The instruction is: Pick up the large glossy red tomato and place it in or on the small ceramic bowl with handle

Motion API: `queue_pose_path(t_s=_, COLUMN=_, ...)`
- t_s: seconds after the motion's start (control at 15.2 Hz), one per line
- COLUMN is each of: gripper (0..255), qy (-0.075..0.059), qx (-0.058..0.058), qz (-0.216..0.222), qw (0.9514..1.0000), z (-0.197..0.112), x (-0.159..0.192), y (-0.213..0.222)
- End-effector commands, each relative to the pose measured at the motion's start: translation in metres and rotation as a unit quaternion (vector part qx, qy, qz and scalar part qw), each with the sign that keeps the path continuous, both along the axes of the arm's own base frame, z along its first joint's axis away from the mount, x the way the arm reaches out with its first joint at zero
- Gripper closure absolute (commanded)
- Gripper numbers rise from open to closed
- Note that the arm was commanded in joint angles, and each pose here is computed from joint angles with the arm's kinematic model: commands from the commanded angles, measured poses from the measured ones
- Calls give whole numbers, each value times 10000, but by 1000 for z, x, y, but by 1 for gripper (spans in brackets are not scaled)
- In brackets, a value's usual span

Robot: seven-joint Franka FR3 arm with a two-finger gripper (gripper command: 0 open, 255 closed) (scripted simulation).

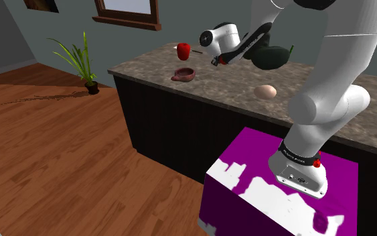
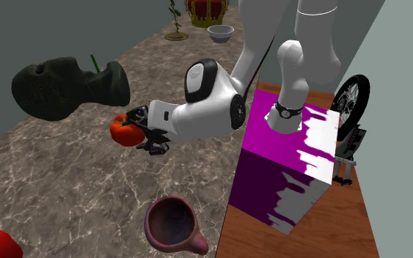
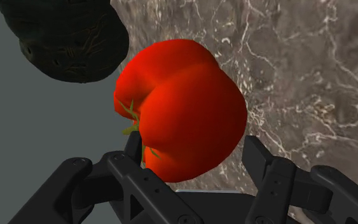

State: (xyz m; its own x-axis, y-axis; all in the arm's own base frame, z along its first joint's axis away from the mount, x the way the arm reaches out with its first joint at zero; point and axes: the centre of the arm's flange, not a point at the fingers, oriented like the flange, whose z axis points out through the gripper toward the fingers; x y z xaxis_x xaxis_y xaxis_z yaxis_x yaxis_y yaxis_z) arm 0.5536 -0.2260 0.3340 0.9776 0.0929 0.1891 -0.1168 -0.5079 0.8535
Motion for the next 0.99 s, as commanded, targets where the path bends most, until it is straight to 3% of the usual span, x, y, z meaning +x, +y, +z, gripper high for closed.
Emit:
queue_pose_path(t_s=0.0, gripper=255, qy=2, qx=0, qz=-1, qw=10000, z=11, x=0, y=1)
queue_pose_path(t_s=0.79, gripper=255, qy=2, qx=0, qz=-1, qw=10000, z=73, x=0, y=1)
queue_pose_path(t_s=0.92, gripper=255, qy=2, qx=0, qz=-1, qw=10000, z=74, x=12, y=25)
